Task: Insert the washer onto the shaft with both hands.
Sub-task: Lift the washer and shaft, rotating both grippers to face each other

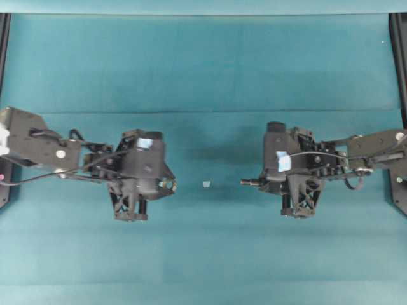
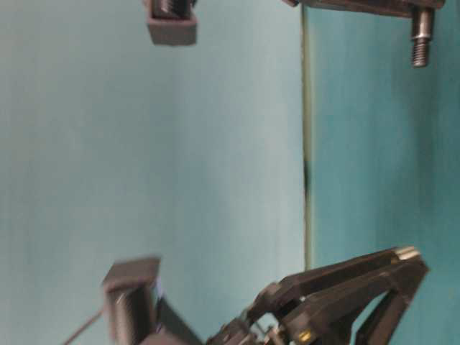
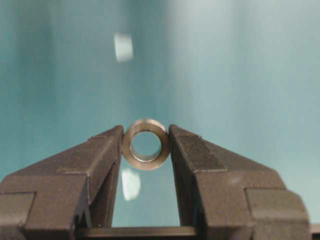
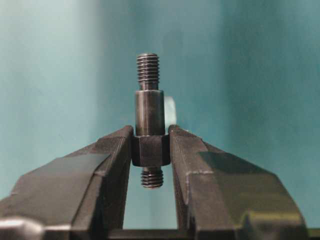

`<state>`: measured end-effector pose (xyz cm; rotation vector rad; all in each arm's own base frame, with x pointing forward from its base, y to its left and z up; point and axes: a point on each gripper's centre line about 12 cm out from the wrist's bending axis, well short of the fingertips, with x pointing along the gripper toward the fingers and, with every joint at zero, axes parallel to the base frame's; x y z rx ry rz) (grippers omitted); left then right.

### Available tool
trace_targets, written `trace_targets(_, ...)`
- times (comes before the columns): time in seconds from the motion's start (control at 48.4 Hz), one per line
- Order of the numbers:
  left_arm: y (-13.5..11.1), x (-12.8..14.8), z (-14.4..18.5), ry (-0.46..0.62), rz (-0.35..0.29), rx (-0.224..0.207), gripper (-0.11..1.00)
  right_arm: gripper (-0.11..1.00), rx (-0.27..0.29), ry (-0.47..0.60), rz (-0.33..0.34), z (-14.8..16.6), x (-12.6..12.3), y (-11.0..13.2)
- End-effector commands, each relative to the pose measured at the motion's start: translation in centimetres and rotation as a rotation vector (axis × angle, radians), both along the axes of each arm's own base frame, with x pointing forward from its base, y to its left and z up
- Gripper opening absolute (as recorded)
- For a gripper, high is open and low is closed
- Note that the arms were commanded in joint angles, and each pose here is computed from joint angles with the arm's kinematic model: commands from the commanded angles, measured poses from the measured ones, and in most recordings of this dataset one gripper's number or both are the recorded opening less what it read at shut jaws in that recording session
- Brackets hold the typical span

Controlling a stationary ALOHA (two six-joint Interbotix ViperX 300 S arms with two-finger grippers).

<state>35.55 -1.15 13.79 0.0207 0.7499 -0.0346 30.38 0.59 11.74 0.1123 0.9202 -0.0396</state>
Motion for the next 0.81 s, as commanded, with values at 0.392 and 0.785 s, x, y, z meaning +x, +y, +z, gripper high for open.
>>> trace_targets(0.392,-0.3,0.5,2.2,-0.183,0.007,-0.031,0.37,0.00,0.057,-0.174,-0.023,1.3,-0.8,1.1)
trace_targets(0.785,-0.4,0.9,2.6,-0.254,0.028,-0.068,0.37,0.00,0.060,-0.212,-0.012,1.6,-0.5,1.5)
